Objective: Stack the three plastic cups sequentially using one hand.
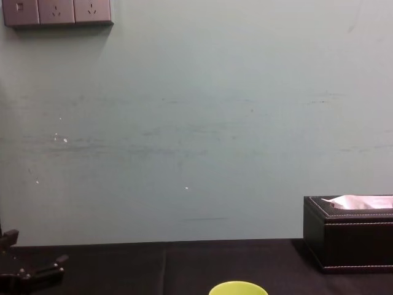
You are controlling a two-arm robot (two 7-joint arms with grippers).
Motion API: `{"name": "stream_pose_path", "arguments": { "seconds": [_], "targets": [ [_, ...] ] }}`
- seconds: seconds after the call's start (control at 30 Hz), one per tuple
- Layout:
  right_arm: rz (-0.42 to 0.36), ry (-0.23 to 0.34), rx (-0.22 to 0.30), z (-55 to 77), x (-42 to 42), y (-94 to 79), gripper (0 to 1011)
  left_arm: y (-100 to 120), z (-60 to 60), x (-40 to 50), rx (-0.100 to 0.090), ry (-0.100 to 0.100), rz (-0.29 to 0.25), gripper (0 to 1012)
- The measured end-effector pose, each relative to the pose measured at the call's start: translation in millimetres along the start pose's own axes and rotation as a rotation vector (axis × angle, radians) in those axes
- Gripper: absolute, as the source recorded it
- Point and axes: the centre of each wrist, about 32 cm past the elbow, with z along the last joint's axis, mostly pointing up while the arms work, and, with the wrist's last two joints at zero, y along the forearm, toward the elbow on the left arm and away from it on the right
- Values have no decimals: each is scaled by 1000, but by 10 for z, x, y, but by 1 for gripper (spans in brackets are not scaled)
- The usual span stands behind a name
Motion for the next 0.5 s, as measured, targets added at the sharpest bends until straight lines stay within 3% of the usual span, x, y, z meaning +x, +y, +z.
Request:
{"name": "stream_pose_path", "arguments": {
  "seconds": [0.5],
  "targets": [
    [1, -1, -1, 1, -3, -6, 969, 0, 0, 0, 0, 0, 0, 1000]
  ]
}}
